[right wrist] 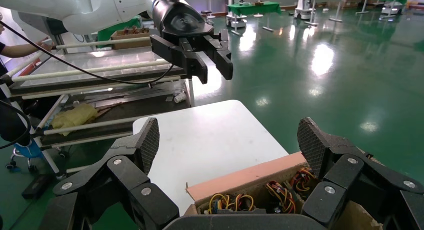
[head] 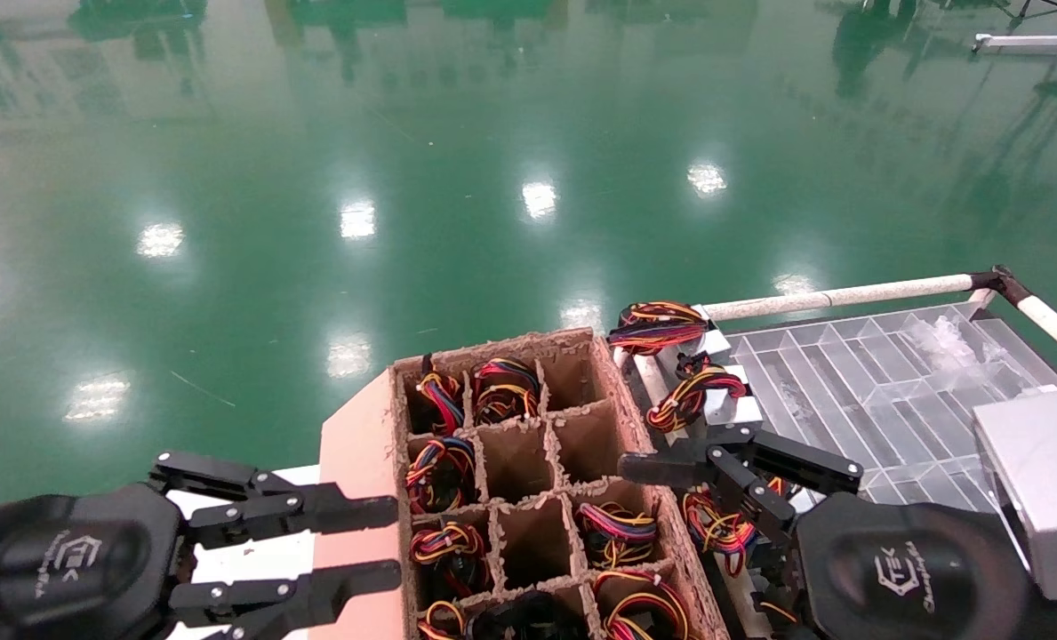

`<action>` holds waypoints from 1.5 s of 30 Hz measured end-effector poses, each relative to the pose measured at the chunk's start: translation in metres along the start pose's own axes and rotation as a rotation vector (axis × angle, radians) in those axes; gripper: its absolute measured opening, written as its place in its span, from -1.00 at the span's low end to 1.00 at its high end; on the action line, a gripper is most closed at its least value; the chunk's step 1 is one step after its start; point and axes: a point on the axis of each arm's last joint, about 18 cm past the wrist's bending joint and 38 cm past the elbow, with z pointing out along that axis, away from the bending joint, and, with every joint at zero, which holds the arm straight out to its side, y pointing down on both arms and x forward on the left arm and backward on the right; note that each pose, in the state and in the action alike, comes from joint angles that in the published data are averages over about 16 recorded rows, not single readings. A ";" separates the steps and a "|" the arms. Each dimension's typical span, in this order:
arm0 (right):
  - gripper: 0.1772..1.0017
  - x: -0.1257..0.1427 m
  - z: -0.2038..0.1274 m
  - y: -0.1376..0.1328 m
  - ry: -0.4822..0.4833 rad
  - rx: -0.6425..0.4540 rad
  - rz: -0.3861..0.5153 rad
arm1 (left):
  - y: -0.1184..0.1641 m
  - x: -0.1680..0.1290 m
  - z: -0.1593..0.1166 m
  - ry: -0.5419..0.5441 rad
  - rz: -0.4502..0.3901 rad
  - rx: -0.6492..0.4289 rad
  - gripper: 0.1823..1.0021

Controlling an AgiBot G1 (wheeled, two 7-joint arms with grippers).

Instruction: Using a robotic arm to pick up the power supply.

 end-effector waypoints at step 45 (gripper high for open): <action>1.00 0.062 0.007 0.051 0.177 -0.339 -0.098 | 0.000 0.000 0.000 0.000 0.000 0.000 -0.76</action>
